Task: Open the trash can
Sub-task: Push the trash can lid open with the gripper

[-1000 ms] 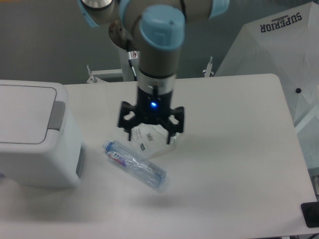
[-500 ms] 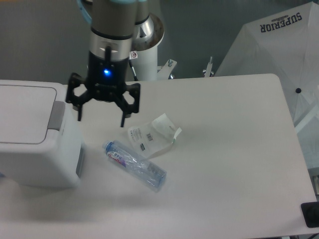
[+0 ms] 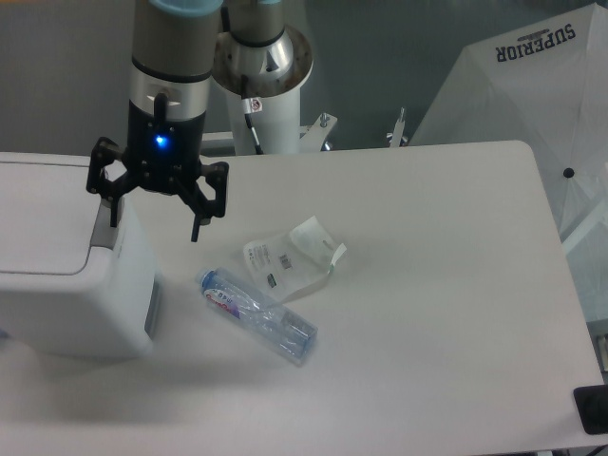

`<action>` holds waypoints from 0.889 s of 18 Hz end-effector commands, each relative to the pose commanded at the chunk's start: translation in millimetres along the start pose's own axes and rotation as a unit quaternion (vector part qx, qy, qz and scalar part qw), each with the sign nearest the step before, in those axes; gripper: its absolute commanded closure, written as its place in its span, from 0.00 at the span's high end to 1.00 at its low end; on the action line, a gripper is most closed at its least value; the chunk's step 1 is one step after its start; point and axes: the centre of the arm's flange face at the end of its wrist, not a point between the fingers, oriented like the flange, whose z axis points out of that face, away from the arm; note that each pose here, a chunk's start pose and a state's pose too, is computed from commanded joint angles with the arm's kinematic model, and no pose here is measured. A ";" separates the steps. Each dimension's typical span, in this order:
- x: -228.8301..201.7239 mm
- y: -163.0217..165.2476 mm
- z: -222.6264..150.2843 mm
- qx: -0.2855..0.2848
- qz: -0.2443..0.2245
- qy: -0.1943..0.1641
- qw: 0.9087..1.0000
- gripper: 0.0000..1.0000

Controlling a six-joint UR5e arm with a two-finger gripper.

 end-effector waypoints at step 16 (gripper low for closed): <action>-2.1 6.8 15.9 -0.015 -0.003 0.003 1.000 1.00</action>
